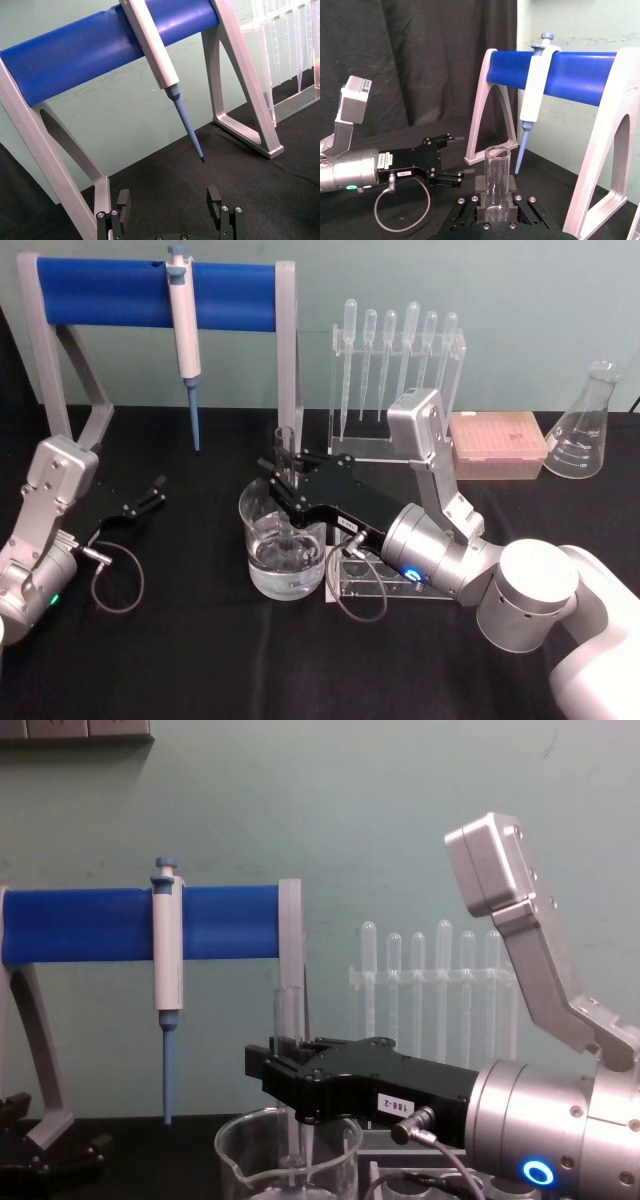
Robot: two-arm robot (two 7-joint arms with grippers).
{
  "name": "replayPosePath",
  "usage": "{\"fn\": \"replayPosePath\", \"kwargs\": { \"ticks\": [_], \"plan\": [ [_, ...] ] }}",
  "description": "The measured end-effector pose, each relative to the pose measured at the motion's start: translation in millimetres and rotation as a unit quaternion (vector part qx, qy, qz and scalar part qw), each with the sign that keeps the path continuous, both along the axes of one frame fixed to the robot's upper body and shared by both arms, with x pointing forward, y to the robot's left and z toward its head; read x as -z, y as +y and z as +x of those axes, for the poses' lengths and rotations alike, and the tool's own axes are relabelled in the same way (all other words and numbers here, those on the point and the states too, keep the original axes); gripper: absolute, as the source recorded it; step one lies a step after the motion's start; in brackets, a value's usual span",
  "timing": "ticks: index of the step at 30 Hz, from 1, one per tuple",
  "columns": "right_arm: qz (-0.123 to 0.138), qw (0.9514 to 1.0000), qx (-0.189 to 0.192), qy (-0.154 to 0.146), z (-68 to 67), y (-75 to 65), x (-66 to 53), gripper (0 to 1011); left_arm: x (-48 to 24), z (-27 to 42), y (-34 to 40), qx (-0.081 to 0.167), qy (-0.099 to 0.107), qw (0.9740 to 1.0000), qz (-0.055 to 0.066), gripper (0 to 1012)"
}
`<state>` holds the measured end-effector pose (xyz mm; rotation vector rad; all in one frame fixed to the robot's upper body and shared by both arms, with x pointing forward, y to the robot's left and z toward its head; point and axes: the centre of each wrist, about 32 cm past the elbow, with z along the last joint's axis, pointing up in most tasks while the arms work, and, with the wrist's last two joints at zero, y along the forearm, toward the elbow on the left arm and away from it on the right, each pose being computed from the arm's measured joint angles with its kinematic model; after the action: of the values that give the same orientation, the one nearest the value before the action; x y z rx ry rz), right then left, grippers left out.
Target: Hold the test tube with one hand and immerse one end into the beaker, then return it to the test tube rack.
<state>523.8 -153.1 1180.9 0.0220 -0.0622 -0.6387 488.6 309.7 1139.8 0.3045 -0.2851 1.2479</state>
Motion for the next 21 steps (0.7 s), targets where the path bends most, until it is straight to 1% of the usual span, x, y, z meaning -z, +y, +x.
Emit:
{"fn": "replayPosePath", "kwargs": {
  "ticks": [21],
  "plan": [
    [0.000, 1.0000, 0.000, 0.000, 0.0, 0.0, 0.0, 224, 0.0, 0.0, 0.0, 0.000, 0.000, 1.0000, 0.000, 1000]
  ]
}}
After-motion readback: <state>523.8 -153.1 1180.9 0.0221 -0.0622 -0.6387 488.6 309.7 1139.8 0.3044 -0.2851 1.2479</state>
